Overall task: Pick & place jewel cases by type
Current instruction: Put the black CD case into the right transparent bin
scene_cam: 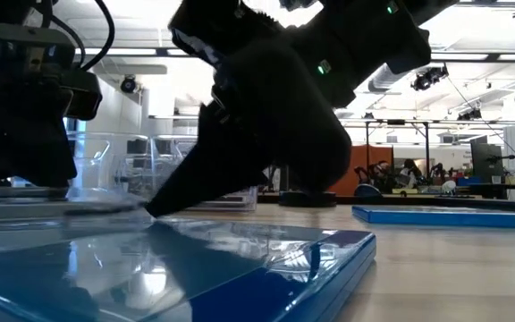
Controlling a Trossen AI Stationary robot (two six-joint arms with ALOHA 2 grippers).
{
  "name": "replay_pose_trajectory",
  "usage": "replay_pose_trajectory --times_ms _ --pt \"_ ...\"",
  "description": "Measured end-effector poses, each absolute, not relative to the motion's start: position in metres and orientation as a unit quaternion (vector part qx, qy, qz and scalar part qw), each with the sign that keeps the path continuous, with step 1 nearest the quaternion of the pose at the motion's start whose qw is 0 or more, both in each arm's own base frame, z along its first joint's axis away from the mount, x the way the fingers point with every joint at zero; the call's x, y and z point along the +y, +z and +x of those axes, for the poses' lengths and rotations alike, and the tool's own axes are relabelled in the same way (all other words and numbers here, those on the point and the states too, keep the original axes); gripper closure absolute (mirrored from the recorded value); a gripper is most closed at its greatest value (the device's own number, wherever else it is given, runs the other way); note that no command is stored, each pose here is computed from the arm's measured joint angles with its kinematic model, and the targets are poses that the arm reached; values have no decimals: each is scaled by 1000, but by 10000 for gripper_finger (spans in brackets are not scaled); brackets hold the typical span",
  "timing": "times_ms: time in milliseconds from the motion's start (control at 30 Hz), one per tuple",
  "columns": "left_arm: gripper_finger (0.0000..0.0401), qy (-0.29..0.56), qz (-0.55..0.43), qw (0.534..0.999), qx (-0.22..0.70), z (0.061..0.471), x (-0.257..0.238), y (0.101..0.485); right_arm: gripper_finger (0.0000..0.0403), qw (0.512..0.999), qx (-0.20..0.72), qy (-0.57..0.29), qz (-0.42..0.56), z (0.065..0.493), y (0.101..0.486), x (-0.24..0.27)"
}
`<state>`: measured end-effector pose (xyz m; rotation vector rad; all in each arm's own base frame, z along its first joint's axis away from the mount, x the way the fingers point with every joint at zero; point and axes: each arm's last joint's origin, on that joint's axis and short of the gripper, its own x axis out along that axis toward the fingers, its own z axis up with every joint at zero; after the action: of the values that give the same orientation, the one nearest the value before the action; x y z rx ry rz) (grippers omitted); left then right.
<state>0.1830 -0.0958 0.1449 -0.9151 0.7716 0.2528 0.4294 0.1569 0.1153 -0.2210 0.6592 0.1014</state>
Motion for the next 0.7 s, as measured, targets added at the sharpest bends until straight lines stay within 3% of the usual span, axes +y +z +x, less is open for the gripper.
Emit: replay_pose_trajectory --times_ms 300,700 --pt "272 116 -431 818 363 183 -96 145 403 936 329 52 -112 427 117 160" --pt "272 116 -431 819 361 183 -96 145 402 930 344 47 -124 411 154 163"
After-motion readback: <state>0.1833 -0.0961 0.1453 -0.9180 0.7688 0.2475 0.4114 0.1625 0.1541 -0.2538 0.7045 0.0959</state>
